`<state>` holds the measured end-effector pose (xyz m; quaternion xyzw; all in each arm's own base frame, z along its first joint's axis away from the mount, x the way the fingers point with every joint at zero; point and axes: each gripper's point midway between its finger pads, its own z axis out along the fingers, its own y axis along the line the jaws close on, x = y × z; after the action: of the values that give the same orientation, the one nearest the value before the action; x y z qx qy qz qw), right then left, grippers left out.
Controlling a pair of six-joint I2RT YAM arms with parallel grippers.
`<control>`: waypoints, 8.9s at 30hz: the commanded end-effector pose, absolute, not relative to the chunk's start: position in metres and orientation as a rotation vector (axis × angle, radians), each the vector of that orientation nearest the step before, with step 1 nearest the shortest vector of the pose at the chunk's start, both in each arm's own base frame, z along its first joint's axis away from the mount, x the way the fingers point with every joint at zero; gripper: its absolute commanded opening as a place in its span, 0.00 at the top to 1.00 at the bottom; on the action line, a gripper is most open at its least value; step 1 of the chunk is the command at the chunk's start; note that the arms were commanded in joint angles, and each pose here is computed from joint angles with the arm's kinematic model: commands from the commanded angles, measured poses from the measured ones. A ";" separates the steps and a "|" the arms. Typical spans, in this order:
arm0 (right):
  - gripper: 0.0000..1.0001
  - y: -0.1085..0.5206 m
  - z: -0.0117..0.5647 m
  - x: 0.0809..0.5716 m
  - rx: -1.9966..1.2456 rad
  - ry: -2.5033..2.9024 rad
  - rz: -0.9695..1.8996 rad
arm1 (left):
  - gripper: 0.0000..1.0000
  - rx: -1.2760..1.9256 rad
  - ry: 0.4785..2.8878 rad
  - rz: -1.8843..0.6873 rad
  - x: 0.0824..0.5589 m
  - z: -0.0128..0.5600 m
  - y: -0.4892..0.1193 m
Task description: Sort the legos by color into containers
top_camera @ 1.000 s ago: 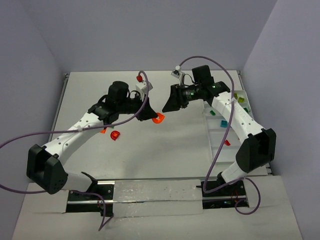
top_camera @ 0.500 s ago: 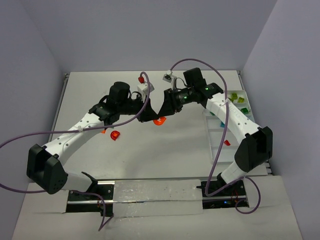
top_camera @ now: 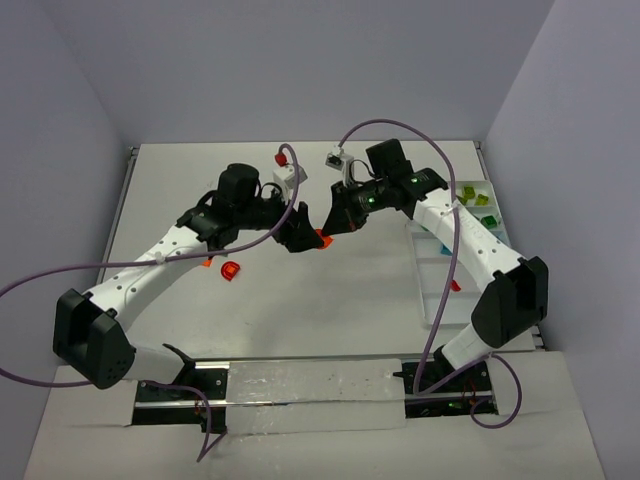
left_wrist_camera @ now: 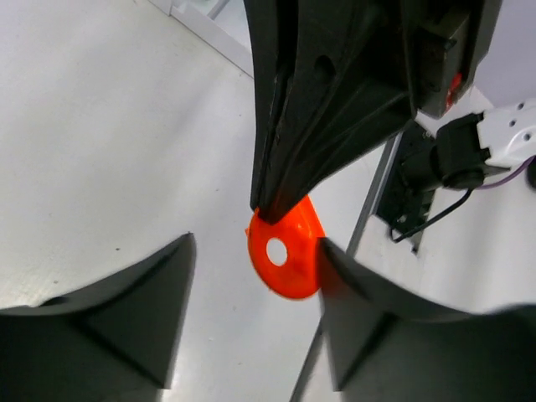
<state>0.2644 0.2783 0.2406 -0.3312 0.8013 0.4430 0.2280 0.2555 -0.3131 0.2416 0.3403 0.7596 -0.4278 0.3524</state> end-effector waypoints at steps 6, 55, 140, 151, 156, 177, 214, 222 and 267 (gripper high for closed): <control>1.00 0.175 0.209 0.290 -0.681 2.324 0.895 | 0.01 0.756 1.887 -1.029 0.280 0.285 -0.257; 0.45 -0.195 0.053 0.172 0.008 2.926 -0.168 | 0.10 0.540 2.256 -0.571 0.315 0.196 -0.120; 0.20 -0.060 0.146 0.248 -0.198 2.753 0.201 | 0.67 1.616 1.839 -0.533 0.327 0.028 -0.012; 0.15 -0.057 0.151 0.251 -0.207 2.725 0.205 | 0.80 1.686 1.794 -0.480 0.316 0.025 -0.013; 0.14 -0.054 0.152 0.252 -0.206 2.728 0.223 | 0.78 1.670 1.796 -0.468 0.316 0.028 -0.015; 0.14 -0.050 0.143 0.251 -0.206 2.753 0.244 | 0.16 1.793 1.630 -0.488 0.324 0.050 -0.035; 0.12 -0.028 0.160 0.270 -0.240 2.702 0.334 | 0.55 1.851 1.746 -0.526 0.334 0.033 -0.032; 0.00 0.035 0.193 0.295 -0.328 2.544 0.594 | 0.62 1.761 1.648 -0.476 0.352 0.111 -0.043; 0.44 0.368 0.286 0.297 -0.571 2.086 1.847 | 0.64 1.502 1.317 -0.824 0.286 0.280 -0.250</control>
<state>0.3011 0.3598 0.2692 -0.1745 0.7455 0.6265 0.1454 0.2801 -0.2421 0.2586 0.6125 0.5597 -0.3356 0.4461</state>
